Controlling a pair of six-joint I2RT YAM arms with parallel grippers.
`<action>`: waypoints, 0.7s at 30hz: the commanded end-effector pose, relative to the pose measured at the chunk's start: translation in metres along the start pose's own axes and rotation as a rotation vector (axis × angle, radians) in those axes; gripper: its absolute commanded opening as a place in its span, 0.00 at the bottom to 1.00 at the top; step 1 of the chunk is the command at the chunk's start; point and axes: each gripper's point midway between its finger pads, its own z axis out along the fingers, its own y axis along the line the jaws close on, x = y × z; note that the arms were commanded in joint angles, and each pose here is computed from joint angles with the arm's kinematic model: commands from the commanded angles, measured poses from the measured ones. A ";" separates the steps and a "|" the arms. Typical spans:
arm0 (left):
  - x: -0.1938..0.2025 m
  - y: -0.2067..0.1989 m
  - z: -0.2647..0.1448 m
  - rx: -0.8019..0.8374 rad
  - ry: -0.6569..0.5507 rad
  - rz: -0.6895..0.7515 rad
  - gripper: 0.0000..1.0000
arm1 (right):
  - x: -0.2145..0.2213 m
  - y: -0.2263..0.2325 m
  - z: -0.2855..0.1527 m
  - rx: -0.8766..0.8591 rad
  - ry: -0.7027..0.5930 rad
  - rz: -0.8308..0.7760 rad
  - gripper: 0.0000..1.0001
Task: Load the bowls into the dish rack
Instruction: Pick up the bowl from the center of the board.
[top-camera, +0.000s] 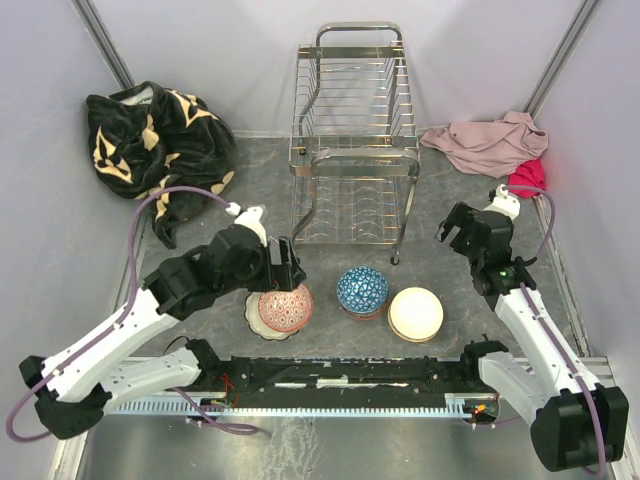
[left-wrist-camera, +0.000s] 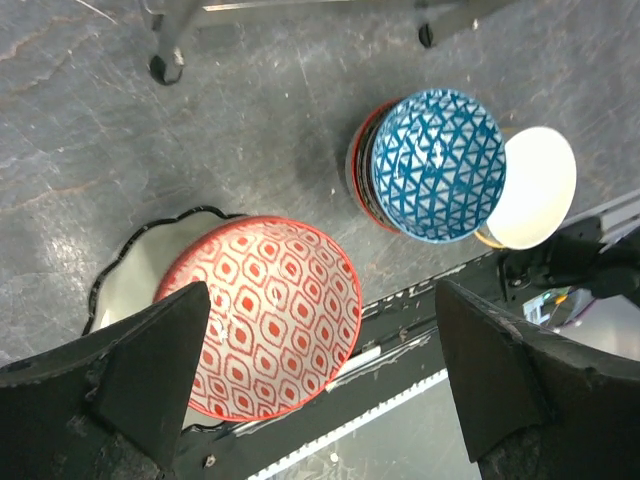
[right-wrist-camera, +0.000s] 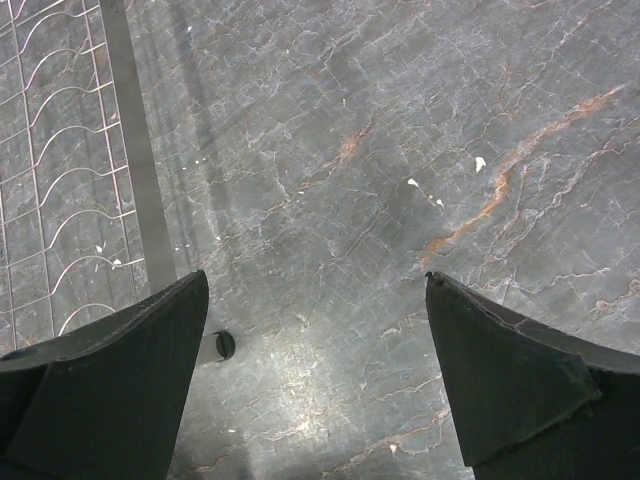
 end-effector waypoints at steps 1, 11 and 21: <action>-0.001 -0.006 -0.004 -0.065 -0.056 -0.015 1.00 | -0.031 0.014 -0.004 -0.041 -0.078 0.034 0.97; 0.052 -0.035 0.014 -0.107 0.011 0.047 0.94 | -0.031 0.013 -0.005 -0.037 -0.077 0.035 0.95; 0.071 -0.041 0.029 -0.194 0.028 0.119 0.83 | -0.034 0.012 -0.008 -0.042 -0.083 0.039 0.93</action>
